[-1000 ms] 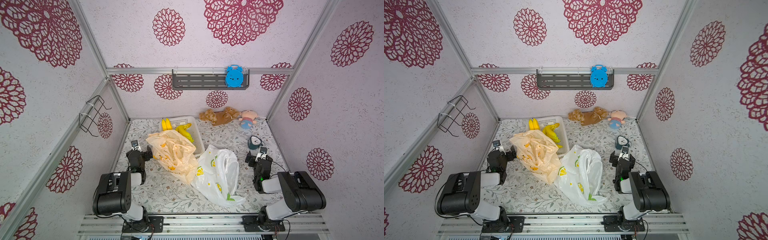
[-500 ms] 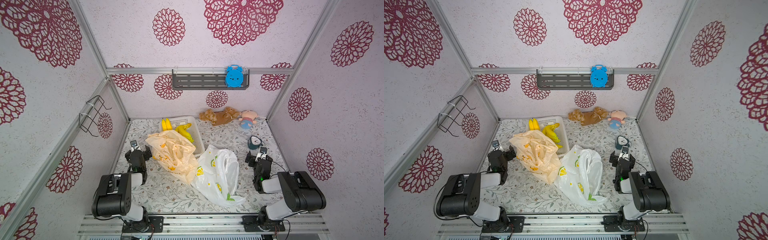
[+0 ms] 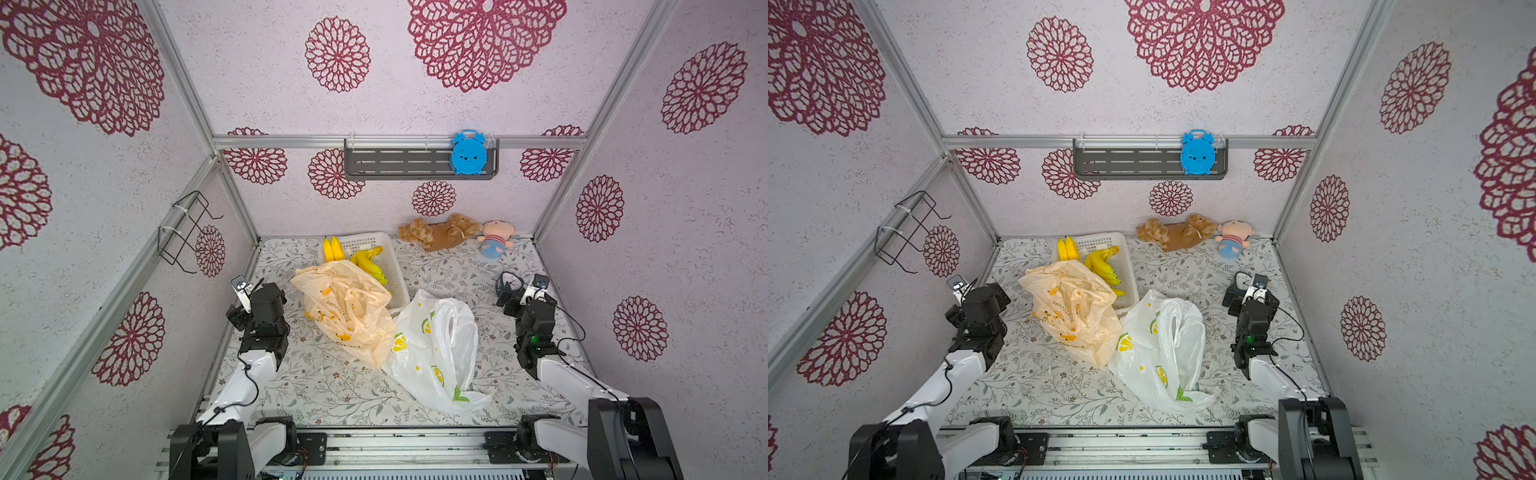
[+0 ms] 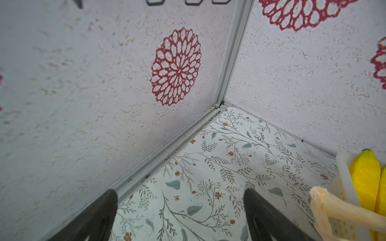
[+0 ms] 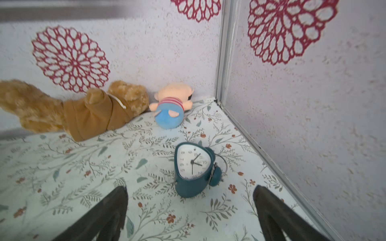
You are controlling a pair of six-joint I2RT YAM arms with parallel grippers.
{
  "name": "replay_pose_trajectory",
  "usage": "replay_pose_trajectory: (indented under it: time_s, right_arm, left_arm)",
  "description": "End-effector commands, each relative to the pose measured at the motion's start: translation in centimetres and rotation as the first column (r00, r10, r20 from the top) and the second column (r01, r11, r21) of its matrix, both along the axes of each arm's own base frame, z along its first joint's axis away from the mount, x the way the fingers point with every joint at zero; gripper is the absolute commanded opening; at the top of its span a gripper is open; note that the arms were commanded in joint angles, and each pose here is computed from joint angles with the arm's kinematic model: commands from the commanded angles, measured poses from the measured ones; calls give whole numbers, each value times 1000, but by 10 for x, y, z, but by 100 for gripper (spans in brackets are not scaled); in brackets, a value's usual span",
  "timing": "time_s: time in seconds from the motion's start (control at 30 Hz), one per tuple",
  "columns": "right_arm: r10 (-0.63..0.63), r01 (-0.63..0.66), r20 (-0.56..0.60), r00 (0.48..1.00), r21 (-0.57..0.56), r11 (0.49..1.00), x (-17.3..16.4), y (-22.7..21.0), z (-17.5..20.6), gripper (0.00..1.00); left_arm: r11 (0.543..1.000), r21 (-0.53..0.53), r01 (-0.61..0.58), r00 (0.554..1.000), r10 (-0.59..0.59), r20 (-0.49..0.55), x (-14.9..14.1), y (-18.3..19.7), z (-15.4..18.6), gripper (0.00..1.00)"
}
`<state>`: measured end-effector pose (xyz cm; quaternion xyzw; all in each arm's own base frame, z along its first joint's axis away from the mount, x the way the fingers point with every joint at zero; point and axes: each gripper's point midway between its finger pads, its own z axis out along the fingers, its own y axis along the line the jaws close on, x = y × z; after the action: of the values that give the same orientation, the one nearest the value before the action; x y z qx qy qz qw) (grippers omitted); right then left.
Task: Place the banana into a plastic bag & tie a knot
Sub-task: Pick up the plastic bag at the center of the board.
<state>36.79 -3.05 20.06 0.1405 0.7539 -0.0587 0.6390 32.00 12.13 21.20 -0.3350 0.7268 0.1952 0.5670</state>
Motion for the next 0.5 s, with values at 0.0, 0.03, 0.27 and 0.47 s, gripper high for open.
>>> replay_pose_trajectory:
  time_s: [0.0,0.03,0.27,0.47]
  right_arm:
    - [-80,97,-153,985,106,990,-22,-9,-22,99]
    - [-90,112,-171,981,126,986,-27,-10,-19,99]
    - [-39,90,-199,979,255,963,-43,-1,-6,99]
    - [-12,56,-122,992,357,932,-58,1,13,99]
  left_arm:
    - [993,-115,-1,1000,1,-1,-26,-8,0,97]
    - [988,-149,24,1000,-21,23,-29,-13,6,97]
    - [930,-243,276,960,-253,120,-35,-55,32,97]
    - [880,-421,219,962,-122,244,-43,-53,22,97]
